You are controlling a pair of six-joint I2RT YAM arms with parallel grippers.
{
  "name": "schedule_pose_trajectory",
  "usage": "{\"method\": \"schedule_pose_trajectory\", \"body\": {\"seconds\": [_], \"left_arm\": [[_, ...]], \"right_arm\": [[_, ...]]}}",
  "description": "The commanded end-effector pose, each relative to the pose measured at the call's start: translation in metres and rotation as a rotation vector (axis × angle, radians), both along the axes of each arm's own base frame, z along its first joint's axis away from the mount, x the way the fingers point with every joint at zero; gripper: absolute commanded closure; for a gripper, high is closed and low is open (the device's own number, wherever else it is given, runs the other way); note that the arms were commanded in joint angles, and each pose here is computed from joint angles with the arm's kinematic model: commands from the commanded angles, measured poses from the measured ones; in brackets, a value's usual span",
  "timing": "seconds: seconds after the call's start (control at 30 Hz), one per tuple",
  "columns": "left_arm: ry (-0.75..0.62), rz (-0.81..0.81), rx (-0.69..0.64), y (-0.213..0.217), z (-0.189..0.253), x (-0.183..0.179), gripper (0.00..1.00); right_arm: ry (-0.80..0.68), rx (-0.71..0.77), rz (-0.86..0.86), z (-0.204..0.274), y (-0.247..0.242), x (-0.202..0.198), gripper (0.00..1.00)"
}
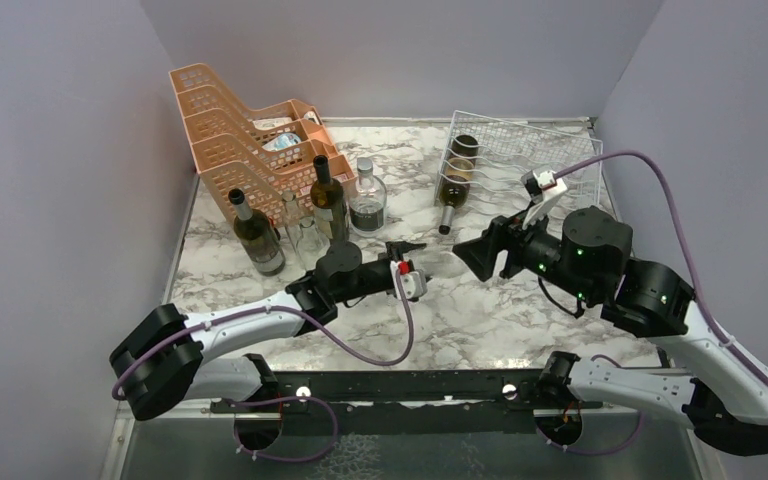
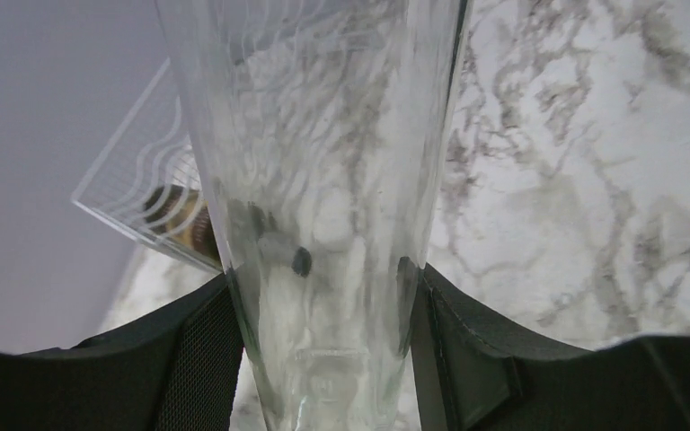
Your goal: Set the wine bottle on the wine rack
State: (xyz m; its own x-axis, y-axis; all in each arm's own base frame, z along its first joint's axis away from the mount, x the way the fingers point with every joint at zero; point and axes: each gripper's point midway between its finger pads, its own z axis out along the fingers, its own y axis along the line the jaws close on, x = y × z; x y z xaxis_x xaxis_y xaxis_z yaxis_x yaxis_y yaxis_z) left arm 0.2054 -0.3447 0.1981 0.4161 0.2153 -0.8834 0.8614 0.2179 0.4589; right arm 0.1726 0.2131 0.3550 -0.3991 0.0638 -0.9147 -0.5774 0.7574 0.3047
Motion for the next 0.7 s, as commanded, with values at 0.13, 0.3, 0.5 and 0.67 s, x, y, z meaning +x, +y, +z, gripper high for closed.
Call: {"method": "schedule_pose_trajectory", "body": {"seconds": [0.13,0.3,0.5,0.67], "left_arm": [[-0.682,0.063,0.088,-0.009,0.084,0.045,1.0],[-0.857,0.053,0.138,-0.013,0.099,0.048,1.0],[-0.943,0.018,0.143,-0.015,0.109,0.041,1.0],[-0.998,-0.007,0.146,-0.017,0.112,0.033,1.0]], "right_arm": [[0.128,-0.181,-0.049,-0.025,-0.029,-0.012,0.25],[0.172,-0.24,-0.054,-0.044,-0.024,-0.009,0.24],[0.224,-0.295,-0.06,-0.069,-0.015,-0.004,0.24],[0.273,-0.288,-0.07,-0.08,-0.005,-0.002,0.29]]}}
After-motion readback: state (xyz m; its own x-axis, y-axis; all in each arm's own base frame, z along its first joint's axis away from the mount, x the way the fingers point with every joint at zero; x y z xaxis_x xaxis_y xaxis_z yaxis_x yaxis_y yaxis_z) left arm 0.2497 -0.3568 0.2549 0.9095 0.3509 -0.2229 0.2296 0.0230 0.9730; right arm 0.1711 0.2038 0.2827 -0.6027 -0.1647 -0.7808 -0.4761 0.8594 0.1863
